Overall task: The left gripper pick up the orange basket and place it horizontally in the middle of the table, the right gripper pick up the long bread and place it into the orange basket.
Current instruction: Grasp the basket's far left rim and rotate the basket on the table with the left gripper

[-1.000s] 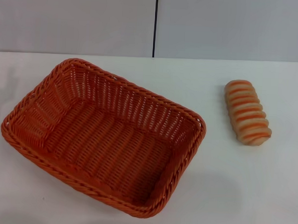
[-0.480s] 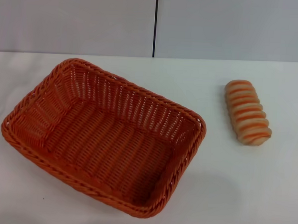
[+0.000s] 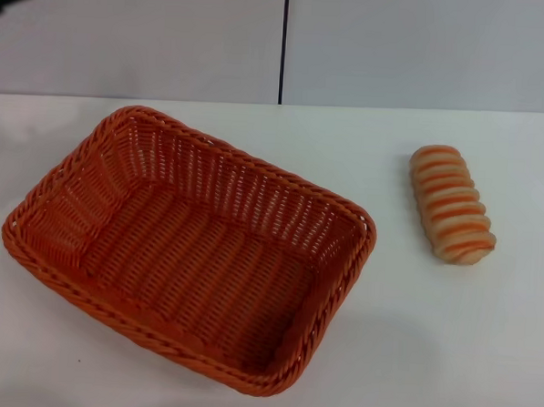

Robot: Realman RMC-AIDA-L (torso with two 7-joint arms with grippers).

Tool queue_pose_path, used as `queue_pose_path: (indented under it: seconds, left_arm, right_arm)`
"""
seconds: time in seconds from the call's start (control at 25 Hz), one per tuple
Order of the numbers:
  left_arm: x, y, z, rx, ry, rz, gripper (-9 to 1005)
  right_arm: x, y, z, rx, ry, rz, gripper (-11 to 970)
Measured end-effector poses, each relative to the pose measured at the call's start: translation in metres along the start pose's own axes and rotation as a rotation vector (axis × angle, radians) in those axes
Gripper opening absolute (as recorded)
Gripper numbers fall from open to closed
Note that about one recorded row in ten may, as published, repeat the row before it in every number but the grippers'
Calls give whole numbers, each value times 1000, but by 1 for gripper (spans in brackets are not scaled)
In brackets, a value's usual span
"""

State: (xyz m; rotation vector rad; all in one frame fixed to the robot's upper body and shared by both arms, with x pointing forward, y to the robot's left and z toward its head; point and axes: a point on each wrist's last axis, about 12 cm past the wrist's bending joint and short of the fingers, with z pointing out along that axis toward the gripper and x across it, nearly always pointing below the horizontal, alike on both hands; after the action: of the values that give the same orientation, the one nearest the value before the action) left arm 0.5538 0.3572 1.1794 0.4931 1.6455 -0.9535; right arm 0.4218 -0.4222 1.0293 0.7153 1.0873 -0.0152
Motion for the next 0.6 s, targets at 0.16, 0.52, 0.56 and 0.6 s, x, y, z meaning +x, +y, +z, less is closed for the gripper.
queue_pose_path:
  seconds: [0.16, 0.52, 0.56, 0.6]
  left_arm:
    - [-4, 1, 12, -32, 171, 1, 790]
    - [-1, 12, 35, -172, 445, 70, 789]
    - [0, 12, 36, -174, 463, 75, 789]
    - [1, 12, 38, -177, 478, 79, 788]
  right_arm:
    - [1, -1, -2, 6, 5, 2, 823]
    - [5, 1, 1, 5, 30, 7, 823]
    - [5, 1, 1, 5, 30, 7, 823]
    - [6, 1, 1, 8, 37, 8, 823]
